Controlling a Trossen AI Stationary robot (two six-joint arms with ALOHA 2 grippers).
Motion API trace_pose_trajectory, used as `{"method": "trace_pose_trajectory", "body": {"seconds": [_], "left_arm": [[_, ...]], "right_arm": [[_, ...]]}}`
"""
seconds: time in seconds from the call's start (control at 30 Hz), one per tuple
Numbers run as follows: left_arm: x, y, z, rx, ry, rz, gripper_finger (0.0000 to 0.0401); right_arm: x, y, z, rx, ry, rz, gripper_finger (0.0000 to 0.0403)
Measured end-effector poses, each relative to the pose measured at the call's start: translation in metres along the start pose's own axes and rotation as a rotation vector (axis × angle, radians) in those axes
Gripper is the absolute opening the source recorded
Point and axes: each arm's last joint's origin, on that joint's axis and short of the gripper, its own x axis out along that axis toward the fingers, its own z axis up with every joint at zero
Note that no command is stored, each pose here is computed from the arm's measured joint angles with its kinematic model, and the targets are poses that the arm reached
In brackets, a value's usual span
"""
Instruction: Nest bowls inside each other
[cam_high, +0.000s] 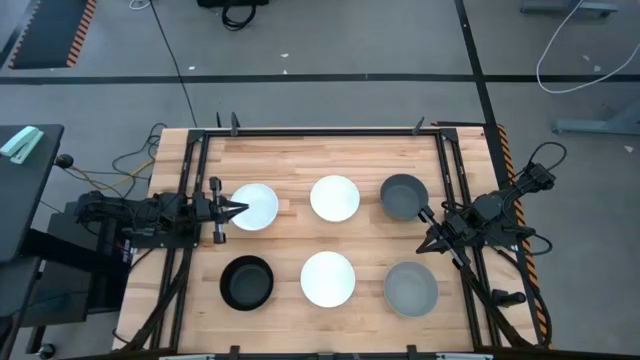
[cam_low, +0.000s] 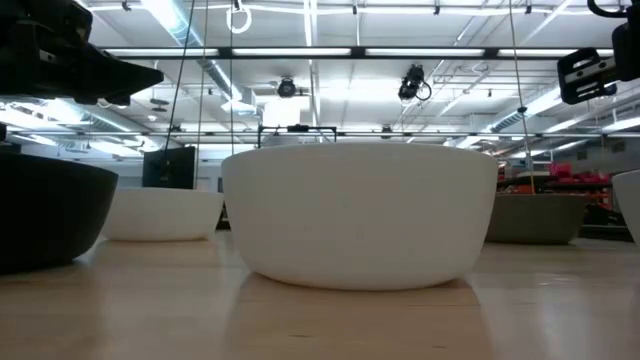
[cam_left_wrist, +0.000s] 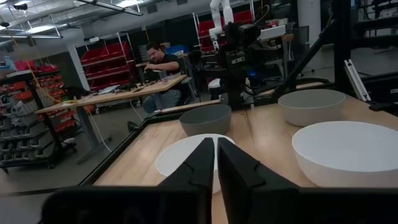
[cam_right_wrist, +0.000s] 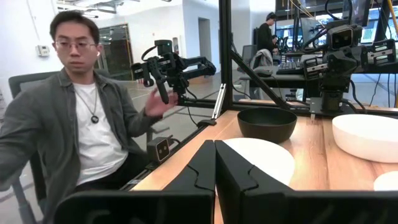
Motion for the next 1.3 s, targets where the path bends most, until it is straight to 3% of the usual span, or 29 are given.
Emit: {"method": "trace_pose_trajectory", "body": {"seconds": [0.8,1.17,1.3], "left_arm": [[0.0000,0.0002,0.0011,-0.003,-0.011,0.002,0.0036],[0.0000,0.0003,0.0013,-0.003,-0.014,0.003,0.0023],[0.0000,0.0008,0.0034,-0.005,-0.035,0.008,0.0029]], "right_arm": [[0.0000,0.0000,0.0001,-0.001,-0.001,0.000,0.0008],[0.0000,0.0000,0.0004,-0.134,-0.004,-0.001,0.0008],[-0.0003,-0.0006,0.0079,-0.143,-0.081,-0.037,0.0008]]}}
